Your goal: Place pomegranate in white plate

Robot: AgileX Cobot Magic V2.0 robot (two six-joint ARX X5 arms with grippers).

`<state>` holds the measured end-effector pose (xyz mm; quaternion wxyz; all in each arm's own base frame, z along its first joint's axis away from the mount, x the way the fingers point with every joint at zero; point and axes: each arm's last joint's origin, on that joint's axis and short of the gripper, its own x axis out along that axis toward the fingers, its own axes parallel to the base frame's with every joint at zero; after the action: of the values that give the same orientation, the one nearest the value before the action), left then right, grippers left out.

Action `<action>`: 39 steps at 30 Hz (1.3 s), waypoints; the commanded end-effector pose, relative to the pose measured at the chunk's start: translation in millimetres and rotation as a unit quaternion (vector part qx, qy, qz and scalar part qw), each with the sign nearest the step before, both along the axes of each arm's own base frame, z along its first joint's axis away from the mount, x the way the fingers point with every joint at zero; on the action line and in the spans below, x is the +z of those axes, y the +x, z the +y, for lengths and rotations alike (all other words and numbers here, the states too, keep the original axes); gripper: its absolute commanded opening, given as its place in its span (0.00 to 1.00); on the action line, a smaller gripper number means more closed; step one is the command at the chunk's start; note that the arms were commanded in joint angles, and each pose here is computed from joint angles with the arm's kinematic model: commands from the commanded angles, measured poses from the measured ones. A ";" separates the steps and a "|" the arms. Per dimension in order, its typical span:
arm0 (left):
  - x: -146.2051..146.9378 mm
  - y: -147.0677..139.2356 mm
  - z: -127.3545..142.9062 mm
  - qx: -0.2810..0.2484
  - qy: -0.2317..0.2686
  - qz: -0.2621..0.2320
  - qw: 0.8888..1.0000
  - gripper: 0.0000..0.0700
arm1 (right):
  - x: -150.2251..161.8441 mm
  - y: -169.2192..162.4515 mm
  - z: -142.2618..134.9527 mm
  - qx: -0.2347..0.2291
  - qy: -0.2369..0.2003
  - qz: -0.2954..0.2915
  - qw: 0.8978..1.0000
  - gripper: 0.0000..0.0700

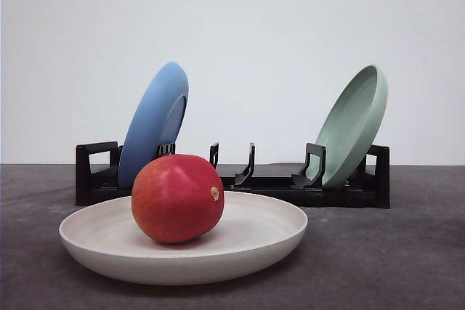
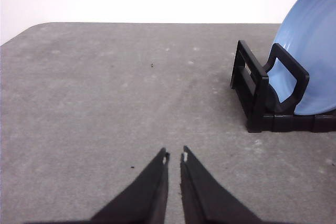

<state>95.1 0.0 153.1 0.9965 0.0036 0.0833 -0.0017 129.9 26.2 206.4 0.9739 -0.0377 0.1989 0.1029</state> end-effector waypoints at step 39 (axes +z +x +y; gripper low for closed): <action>-3.8 0.5 0.0 0.000 0.005 0.006 1.000 0.04 | -49.5 -33.1 -23.8 -0.101 0.028 -0.152 0.983 0.06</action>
<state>95.1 0.0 153.1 0.9965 0.0037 0.0833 -0.0015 96.4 2.3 157.3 0.9986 -0.0110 0.0515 0.0030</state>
